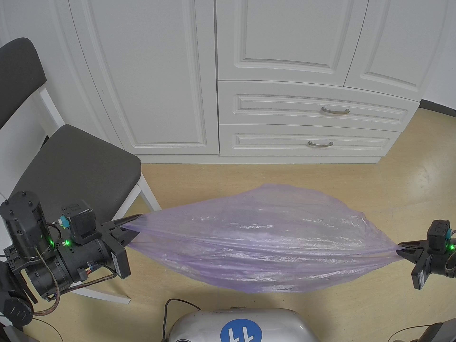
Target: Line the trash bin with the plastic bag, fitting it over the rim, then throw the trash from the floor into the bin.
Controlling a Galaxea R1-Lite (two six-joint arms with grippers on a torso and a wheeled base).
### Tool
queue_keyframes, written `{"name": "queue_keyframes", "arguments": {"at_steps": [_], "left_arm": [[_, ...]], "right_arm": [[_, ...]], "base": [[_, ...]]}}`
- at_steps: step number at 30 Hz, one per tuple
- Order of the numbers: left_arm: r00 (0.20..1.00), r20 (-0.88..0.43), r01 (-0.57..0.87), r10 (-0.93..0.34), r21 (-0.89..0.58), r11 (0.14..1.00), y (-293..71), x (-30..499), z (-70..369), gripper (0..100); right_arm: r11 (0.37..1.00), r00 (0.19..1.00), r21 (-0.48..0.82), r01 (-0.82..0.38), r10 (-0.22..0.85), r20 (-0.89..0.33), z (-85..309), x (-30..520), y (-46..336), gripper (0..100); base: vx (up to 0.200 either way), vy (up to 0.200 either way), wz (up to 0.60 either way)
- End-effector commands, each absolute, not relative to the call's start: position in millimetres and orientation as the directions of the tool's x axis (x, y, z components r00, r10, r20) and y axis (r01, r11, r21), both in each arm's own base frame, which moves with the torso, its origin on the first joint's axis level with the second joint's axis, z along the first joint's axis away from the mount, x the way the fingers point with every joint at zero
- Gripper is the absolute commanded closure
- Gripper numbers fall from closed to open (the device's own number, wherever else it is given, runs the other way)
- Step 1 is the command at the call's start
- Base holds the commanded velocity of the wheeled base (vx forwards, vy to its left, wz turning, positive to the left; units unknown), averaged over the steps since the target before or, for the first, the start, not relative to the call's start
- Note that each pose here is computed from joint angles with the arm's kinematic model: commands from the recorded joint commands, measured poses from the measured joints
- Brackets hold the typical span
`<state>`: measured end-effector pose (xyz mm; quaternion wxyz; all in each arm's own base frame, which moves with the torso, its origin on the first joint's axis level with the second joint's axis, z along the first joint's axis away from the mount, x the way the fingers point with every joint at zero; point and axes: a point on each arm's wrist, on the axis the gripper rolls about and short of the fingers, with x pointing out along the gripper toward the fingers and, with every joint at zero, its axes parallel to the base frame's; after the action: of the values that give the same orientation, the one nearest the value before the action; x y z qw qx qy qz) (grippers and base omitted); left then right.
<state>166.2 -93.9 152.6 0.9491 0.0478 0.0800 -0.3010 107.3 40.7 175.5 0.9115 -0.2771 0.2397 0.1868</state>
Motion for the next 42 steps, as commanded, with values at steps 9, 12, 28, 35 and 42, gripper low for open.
{"name": "queue_keyframes", "arguments": {"at_steps": [9,12,28,35,42], "left_arm": [[0.809,-0.167,0.576,-0.563,0.039,0.817,-89.1,165.6,155.1,100],[0.813,-0.167,0.571,-0.558,0.041,0.82,-88.3,166.5,155.2,100],[0.722,-0.183,0.683,-0.667,0.034,0.73,-136.6,187.2,124.0,100],[0.689,-0.097,0.724,-0.718,0.047,0.688,-169.3,201.0,95.1,100],[0.629,-0.061,0.774,-0.775,-0.044,0.632,-185.5,186.9,103.6,100]], "right_arm": [[0.763,0.808,-0.432,-0.481,0.194,-0.557,170.5,107.3,39.4,100],[0.762,0.807,-0.434,-0.481,0.191,-0.559,169.9,107.5,39.1,100],[0.743,0.826,-0.457,-0.49,0.227,-0.516,152.4,167.6,67.7,100],[0.757,0.866,-0.44,-0.484,0.342,-0.364,135.6,187.0,95.0,100],[0.747,0.864,-0.435,-0.503,0.428,-0.263,117.1,189.2,123.1,100]], "base": [[0.0,0.0,0.0],[0.0,0.0,0.0],[0.0,0.0,0.0],[0.0,0.0,0.0],[0.0,0.0,0.0]]}}
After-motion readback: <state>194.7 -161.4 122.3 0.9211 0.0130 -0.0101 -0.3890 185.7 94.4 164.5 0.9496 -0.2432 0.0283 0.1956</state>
